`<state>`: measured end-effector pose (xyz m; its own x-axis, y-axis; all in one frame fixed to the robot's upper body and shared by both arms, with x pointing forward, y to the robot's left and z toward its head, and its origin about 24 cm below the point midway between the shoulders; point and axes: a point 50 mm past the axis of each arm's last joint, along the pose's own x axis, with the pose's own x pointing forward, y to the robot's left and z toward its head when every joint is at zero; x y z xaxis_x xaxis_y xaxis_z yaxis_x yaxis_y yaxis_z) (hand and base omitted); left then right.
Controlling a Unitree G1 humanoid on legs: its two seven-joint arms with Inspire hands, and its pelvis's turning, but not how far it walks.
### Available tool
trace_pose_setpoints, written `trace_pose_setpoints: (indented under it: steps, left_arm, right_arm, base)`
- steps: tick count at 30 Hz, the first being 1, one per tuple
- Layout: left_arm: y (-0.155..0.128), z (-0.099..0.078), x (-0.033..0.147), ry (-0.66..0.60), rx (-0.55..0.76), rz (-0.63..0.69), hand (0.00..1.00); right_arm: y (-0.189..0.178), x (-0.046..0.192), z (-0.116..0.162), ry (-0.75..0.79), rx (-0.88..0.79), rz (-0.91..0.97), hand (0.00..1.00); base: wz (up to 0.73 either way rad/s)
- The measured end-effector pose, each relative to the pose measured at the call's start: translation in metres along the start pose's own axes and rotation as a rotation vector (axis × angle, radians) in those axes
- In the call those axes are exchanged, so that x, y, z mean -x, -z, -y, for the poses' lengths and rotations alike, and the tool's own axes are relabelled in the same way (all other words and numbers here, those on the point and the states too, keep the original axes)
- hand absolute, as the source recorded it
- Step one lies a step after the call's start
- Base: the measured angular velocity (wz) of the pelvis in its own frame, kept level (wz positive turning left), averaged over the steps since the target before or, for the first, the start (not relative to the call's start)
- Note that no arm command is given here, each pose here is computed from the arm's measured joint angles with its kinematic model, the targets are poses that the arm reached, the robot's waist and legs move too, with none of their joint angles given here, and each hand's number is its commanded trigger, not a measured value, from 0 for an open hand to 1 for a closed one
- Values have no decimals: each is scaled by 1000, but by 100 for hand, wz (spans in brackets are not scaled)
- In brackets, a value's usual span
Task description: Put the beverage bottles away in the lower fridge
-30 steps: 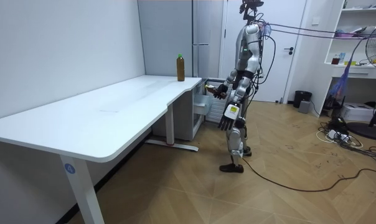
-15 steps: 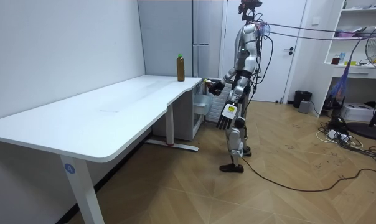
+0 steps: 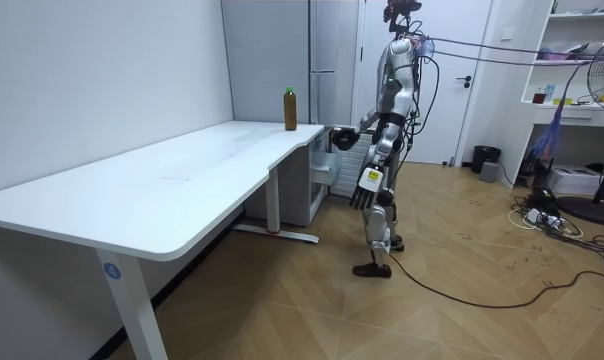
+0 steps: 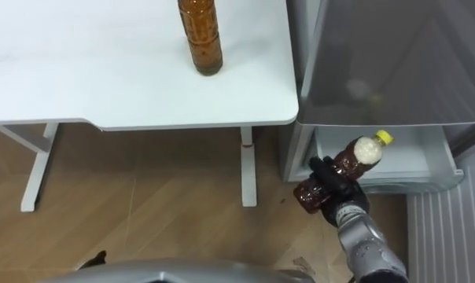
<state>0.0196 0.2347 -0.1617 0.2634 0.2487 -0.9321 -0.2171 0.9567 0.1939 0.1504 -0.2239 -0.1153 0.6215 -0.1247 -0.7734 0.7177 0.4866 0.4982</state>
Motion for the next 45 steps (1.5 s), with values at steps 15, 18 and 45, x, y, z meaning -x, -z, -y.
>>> trace_pose_setpoints:
  steps: [15, 18, 45]
  left_arm:
    - [4, 1, 0, 4, -26, -38, 0]
    - [4, 0, 0, 10, -50, -38, 0]
    - [-63, 8, -15, 31, -201, 50, 0]
  right_arm:
    - [-1, 0, 10, 35, -249, 2, 100]
    - [-9, 0, 11, 31, -316, 39, 100]
    - [-113, -33, -86, -96, -544, 182, 100]
  base:
    - [0]
    - [8]
    - [2]
